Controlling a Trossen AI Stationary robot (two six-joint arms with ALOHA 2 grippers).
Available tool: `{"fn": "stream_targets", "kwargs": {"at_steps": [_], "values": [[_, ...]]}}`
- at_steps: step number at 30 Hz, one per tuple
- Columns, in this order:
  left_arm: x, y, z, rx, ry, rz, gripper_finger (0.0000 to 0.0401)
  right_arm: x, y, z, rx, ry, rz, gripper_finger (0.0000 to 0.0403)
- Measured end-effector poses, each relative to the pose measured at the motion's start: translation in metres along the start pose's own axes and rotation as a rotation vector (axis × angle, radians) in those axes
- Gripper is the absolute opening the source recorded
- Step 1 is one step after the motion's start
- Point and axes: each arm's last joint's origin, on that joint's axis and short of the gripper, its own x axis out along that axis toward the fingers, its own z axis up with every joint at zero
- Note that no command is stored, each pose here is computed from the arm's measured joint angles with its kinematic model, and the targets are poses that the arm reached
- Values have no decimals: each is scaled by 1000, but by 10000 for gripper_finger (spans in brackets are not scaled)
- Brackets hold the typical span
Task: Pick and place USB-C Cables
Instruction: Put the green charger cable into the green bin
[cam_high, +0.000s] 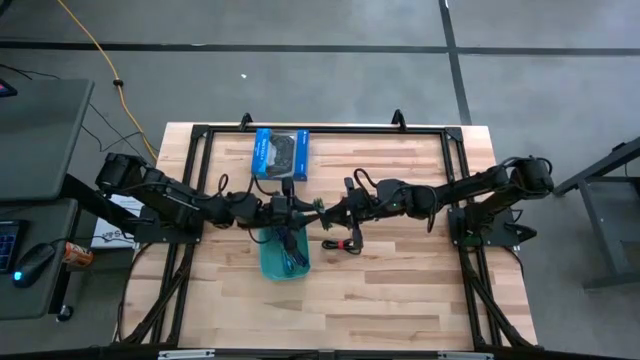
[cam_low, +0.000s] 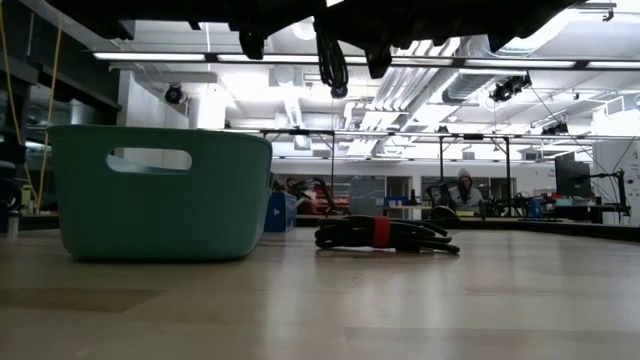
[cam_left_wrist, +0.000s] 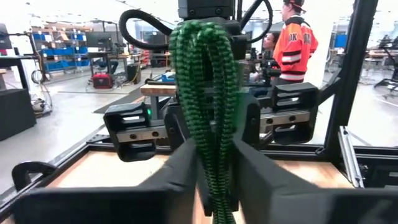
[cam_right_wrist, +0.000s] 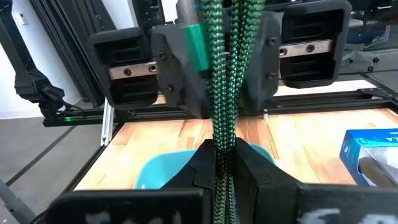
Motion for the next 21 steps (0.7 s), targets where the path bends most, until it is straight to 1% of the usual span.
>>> {"fn": "stream_targets", "kwargs": {"at_steps": [2, 3, 4, 7, 10, 13, 18, 21], "values": [[0, 0, 0, -1, 0, -4, 28, 0, 0, 0, 0, 0, -1, 12], [0, 0, 0, -2, -1, -7, 16, 0, 0, 0, 0, 0, 1, 12], [0, 0, 0, -8, -1, -10, 10, 0, 0, 0, 0, 0, 0, 12], [0, 0, 0, -11, -1, -9, 15, 0, 0, 0, 0, 0, 0, 14], [0, 0, 0, -10, -1, -10, 7, 0, 0, 0, 0, 0, 0, 29], [0, 0, 0, 1, -1, -9, 4, 0, 0, 0, 0, 0, -1, 56], [-2, 1, 0, 21, 33, 1, 2, 0, 0, -2, -2, 16, -1, 123], [-7, 3, 4, 32, 64, 18, 2, -2, 0, -1, -67, 37, -1, 168]]}}
